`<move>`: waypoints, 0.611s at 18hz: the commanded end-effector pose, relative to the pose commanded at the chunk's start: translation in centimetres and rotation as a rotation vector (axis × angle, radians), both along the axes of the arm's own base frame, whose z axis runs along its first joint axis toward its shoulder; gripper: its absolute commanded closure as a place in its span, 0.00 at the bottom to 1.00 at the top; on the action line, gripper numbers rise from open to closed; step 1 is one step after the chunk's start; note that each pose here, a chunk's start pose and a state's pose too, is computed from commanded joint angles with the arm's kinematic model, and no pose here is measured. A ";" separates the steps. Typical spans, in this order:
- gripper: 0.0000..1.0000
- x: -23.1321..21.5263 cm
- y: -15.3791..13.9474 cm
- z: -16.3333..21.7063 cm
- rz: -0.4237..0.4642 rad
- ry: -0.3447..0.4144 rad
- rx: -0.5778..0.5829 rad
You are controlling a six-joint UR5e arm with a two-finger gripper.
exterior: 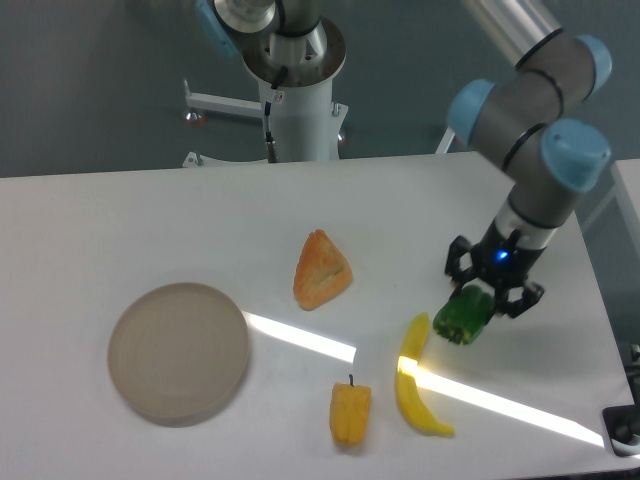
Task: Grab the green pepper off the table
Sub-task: 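Lift the green pepper and carry it toward the banana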
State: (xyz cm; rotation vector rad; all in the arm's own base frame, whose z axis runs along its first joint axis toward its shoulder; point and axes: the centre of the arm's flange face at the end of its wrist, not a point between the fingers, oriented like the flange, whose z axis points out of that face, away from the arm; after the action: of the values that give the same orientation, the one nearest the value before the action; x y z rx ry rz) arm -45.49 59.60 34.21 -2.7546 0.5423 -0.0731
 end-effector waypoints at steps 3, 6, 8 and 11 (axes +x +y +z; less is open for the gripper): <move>0.79 -0.1 -0.1 0.0 0.000 0.001 0.002; 0.79 0.0 0.1 -0.1 0.000 0.000 0.002; 0.79 -0.1 0.0 -0.2 -0.002 0.000 0.002; 0.79 -0.5 -0.3 0.1 0.002 0.004 0.005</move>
State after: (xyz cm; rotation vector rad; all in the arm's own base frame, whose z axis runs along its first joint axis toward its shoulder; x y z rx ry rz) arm -46.02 59.32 34.29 -2.7512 0.5407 -0.0652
